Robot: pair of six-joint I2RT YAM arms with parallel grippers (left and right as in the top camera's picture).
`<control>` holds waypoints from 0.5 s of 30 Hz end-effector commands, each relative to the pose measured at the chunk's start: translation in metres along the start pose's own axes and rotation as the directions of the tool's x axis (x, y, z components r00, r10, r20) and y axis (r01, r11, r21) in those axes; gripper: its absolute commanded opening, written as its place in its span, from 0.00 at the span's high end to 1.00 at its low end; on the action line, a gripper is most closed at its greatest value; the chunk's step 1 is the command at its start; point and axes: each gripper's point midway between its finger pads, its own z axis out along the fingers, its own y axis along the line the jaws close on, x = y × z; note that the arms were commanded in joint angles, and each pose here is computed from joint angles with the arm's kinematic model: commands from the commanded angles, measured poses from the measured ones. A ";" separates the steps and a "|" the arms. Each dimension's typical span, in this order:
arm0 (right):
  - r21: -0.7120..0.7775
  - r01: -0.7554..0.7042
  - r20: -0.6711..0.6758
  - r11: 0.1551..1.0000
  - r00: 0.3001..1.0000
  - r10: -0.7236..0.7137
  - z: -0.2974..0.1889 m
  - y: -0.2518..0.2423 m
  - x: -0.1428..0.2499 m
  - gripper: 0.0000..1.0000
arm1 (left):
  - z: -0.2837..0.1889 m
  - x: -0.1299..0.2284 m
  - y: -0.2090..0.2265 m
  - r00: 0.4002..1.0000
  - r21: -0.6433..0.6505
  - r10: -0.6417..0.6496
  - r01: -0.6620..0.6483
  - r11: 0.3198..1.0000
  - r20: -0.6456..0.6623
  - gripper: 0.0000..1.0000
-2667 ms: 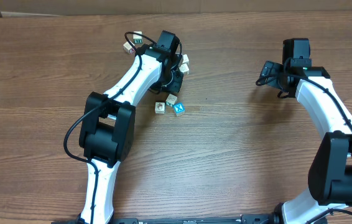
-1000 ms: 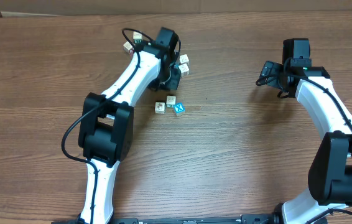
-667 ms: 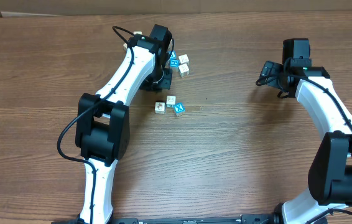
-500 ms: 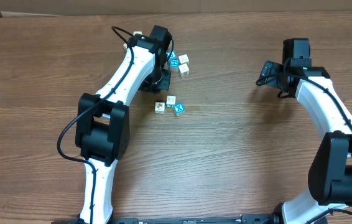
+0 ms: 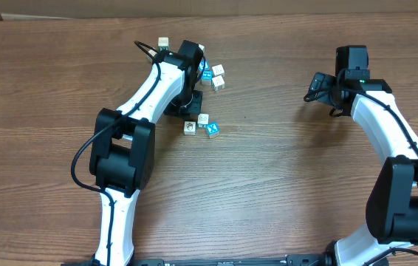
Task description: Form a circle
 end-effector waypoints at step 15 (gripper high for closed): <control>-0.001 -0.008 0.026 1.000 1.000 0.008 -0.006 -0.001 -0.008 0.00 | -0.003 0.012 -0.008 0.999 0.034 0.002 -0.001 0.999 -0.040 0.96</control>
